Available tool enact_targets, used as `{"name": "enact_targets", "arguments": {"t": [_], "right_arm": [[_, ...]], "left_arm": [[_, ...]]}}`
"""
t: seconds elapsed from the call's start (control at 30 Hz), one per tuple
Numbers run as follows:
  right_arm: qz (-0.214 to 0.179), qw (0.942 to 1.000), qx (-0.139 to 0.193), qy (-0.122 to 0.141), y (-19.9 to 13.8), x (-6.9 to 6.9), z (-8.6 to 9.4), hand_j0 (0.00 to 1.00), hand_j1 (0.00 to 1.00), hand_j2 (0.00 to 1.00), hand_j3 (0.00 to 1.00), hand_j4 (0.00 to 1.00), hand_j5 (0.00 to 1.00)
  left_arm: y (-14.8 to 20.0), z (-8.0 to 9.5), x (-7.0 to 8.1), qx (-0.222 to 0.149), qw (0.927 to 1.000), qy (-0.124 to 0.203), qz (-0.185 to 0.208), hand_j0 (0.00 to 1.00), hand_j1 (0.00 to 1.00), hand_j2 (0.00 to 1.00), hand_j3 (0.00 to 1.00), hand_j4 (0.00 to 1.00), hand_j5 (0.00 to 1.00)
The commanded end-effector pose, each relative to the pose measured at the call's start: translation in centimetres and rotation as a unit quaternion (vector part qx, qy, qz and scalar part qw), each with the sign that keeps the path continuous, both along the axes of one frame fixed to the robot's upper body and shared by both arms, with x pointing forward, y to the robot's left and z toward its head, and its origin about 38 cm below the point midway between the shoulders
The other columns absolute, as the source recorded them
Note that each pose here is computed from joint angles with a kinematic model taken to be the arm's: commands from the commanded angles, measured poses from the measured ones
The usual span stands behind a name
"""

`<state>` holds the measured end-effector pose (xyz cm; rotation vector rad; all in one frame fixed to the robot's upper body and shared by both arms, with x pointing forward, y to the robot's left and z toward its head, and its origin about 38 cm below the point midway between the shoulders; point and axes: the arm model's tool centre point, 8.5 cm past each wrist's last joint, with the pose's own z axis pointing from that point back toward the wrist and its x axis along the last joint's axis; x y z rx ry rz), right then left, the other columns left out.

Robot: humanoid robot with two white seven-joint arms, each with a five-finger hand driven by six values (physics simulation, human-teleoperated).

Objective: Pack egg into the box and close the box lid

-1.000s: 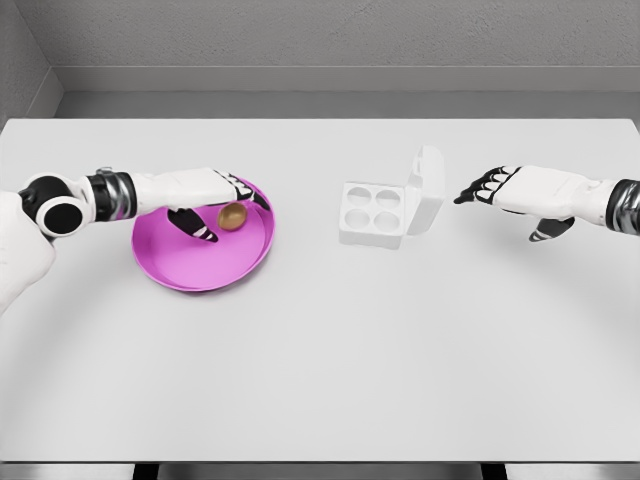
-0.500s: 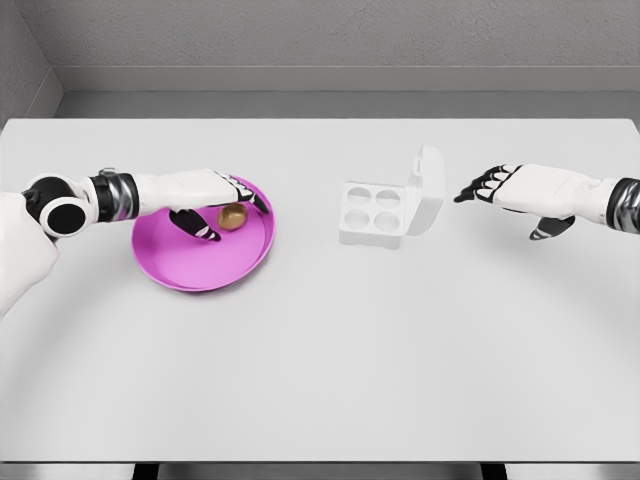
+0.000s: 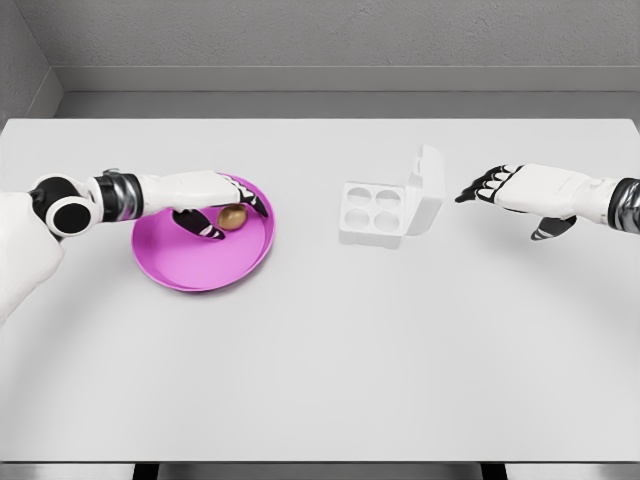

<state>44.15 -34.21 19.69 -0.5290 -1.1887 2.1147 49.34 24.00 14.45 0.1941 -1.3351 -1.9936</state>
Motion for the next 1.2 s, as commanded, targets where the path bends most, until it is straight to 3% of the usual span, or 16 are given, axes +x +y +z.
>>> {"name": "enact_targets", "arguments": {"t": [0.0,0.33,0.47,0.83,1.17], "right_arm": [[-0.001,1.0,0.003,-0.001,0.0,0.0,0.1,1.0,1.0,1.0,1.0,1.0,1.0],[-0.003,1.0,0.001,0.0,-0.3,0.0,0.1,1.0,1.0,1.0,1.0,1.0,1.0],[-0.003,1.0,0.002,0.0,-0.2,0.0,0.2,1.0,1.0,1.0,1.0,1.0,1.0],[0.0,1.0,0.002,-0.003,0.0,0.0,0.4,1.0,1.0,1.0,1.0,1.0,1.0],[0.002,1.0,0.003,-0.004,0.1,-0.1,0.4,1.0,1.0,1.0,1.0,1.0,1.0]], "left_arm": [[-0.1,0.0,0.0,0.0,1.0,0.0,0.0,0.73,0.73,0.73,0.73,0.73,0.73],[0.0,0.0,0.0,-0.001,1.0,0.0,0.001,0.72,0.72,0.72,0.72,0.72,0.72],[0.3,0.1,0.0,0.001,1.0,-0.001,0.003,0.57,0.57,0.57,0.57,0.57,0.57],[0.4,0.5,0.0,0.0,1.0,-0.005,0.002,0.46,0.46,0.46,0.46,0.46,0.46],[-1.6,2.9,0.3,-0.018,0.9991,-0.032,-0.023,0.4,0.4,0.4,0.4,0.4,0.4]]}}
